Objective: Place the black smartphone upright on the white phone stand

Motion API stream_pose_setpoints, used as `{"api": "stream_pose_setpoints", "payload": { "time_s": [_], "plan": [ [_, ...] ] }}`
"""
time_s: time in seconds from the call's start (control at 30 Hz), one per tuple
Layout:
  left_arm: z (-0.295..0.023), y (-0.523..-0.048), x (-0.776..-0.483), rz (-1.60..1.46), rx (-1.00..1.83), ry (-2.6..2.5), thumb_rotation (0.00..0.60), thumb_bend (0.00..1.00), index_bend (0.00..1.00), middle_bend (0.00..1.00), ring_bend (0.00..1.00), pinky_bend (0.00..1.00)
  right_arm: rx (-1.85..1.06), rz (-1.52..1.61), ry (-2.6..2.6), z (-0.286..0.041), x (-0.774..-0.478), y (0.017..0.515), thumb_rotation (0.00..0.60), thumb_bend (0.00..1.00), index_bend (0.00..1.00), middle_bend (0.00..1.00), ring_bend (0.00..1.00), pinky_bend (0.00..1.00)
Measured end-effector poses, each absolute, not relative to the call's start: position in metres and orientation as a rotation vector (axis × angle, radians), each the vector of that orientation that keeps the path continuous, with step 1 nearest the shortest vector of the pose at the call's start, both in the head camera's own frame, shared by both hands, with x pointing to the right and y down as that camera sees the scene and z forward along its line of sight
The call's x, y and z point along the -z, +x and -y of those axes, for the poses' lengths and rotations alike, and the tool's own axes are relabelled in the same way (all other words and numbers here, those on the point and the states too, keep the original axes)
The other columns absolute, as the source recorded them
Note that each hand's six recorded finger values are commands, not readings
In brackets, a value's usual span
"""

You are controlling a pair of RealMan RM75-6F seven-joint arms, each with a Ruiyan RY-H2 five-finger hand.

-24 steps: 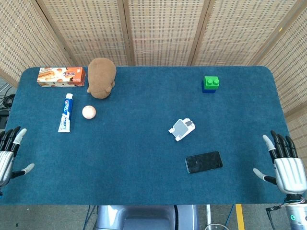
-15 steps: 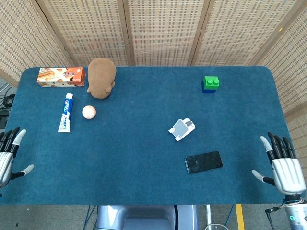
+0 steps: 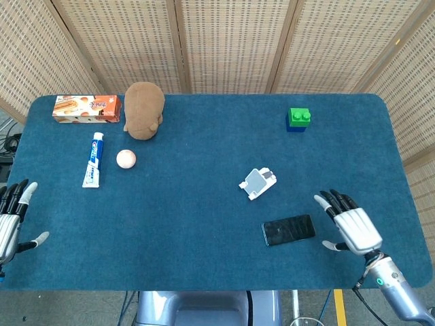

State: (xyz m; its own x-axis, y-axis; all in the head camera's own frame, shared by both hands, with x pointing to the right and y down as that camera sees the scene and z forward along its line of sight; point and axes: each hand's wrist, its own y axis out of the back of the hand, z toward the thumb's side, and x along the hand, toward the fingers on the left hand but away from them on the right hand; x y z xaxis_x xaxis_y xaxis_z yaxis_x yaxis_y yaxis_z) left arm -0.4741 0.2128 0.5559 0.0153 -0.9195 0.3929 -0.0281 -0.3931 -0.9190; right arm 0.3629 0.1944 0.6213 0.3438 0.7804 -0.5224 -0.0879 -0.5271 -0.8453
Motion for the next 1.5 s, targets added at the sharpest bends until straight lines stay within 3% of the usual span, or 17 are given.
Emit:
{"api": "stream_pose_setpoints", "payload": {
  "time_s": [0.17, 0.4, 1.13, 1.33, 1.5],
  "plan": [
    [-0.211, -0.476, -0.557, -1.01, 1.49, -1.529, 0.6, 0.0, 0.0, 0.0, 0.0, 0.0, -1.29, 0.533, -1.783, -0.188, -0.651, 0.351, 0.6, 0.0, 0.2, 0.22, 0.19, 0.31],
    [-0.209, -0.478, -0.557, -1.016, 1.498, -1.534, 0.6, 0.0, 0.0, 0.0, 0.0, 0.0, -1.313, 0.38, -1.84, -0.19, -0.685, 0.337, 0.6, 0.0, 0.22, 0.23, 0.19, 0.31],
    [-0.209, -0.477, -0.558, -1.016, 1.498, -1.538, 0.6, 0.0, 0.0, 0.0, 0.0, 0.0, -1.32, 0.265, -1.841, -0.199, -0.708, 0.326, 0.6, 0.01, 0.23, 0.24, 0.2, 0.31],
    [-0.209, -0.478, -0.558, -1.016, 1.5, -1.539, 0.6, 0.0, 0.0, 0.0, 0.0, 0.0, -1.325, 0.243, -1.838, -0.2, -0.715, 0.325, 0.6, 0.07, 0.25, 0.26, 0.21, 0.31],
    [-0.208, -0.478, -0.558, -1.018, 1.502, -1.539, 0.6, 0.0, 0.0, 0.0, 0.0, 0.0, -1.321, 0.243, -1.836, -0.201, -0.718, 0.324, 0.6, 0.22, 0.39, 0.4, 0.36, 0.38]
  ]
}}
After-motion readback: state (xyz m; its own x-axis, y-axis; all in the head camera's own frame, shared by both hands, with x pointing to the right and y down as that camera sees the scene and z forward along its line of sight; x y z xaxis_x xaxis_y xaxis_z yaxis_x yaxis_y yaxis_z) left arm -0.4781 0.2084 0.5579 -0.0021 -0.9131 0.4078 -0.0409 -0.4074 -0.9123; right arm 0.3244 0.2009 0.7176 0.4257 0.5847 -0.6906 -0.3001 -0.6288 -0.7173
